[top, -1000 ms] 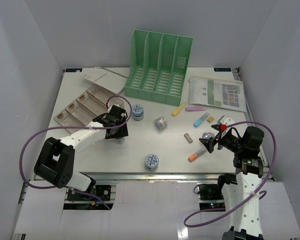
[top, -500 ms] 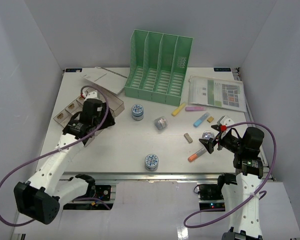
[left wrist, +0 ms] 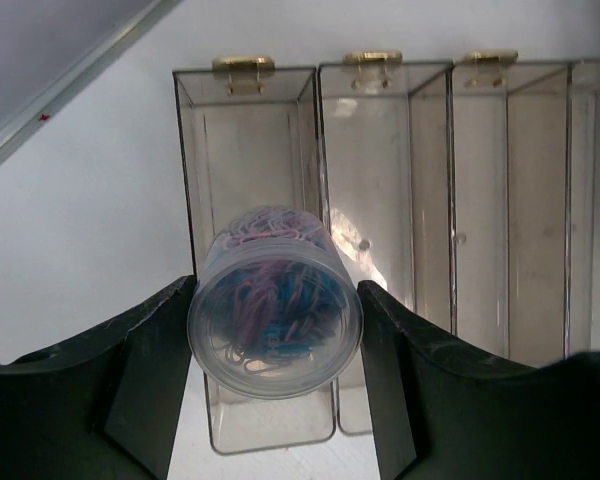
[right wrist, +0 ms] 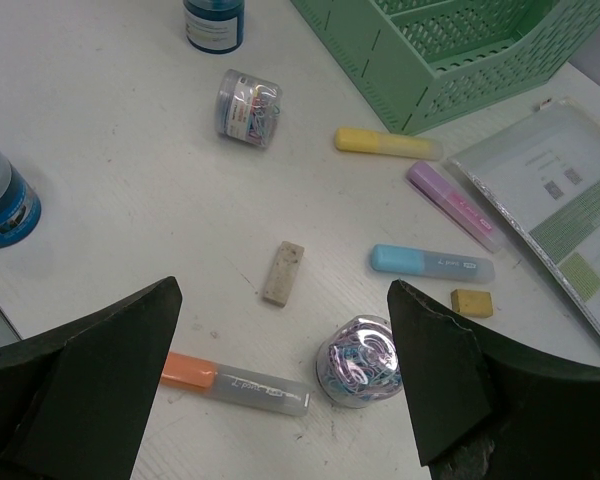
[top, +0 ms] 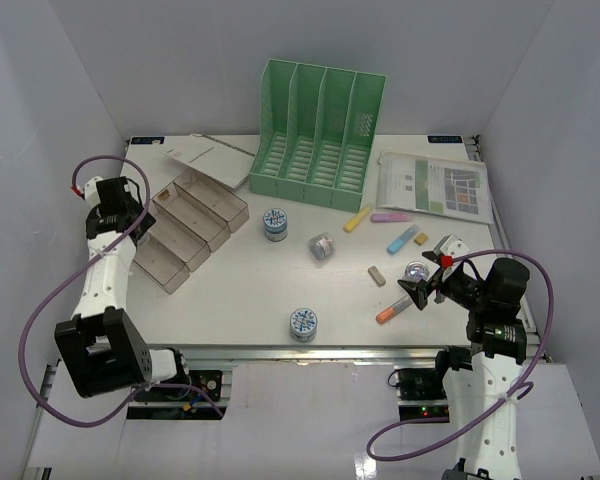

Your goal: Organize the desk

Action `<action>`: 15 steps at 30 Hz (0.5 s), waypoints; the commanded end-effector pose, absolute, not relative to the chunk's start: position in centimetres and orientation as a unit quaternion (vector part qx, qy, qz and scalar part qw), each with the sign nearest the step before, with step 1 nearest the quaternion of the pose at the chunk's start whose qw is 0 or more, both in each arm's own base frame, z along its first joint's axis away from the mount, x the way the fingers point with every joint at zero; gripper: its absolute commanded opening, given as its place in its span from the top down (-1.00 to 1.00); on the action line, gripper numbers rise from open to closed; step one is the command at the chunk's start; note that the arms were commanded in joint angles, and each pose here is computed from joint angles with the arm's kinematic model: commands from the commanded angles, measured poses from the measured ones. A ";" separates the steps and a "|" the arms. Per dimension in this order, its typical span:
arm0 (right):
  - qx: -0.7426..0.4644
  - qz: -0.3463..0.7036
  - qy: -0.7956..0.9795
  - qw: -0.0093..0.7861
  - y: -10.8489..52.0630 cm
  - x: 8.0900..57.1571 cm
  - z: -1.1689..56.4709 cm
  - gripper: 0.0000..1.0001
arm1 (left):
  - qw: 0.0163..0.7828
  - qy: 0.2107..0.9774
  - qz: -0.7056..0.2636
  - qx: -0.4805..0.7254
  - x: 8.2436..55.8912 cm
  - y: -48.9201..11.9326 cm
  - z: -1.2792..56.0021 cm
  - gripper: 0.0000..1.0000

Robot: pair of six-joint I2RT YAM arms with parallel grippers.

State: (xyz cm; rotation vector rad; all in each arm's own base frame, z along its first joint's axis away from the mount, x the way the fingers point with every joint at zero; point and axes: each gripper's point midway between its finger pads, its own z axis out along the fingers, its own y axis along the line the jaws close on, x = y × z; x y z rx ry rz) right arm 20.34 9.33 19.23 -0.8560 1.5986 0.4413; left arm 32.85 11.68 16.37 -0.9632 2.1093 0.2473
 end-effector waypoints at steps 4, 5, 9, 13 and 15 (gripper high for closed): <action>-0.389 0.186 0.663 0.612 9.9 19.9 21.4 -0.81 | 0.396 0.803 0.140 -0.423 35.9 15.8 15.7 0.75; -0.390 0.186 0.662 0.612 9.9 19.9 21.3 -0.81 | 0.390 0.806 0.140 -0.424 36.1 15.8 15.2 0.73; -0.389 0.186 0.664 0.611 9.9 20.0 21.2 -0.80 | 0.374 0.815 0.129 -0.423 36.6 15.5 13.8 0.65; -0.388 0.184 0.665 0.611 9.8 20.0 21.2 -0.80 | 0.371 0.815 0.127 -0.426 36.5 15.4 13.4 0.08; -0.388 0.185 0.665 0.610 9.8 20.0 21.1 -0.80 | 0.375 0.817 0.122 -0.421 36.6 15.3 13.3 -0.37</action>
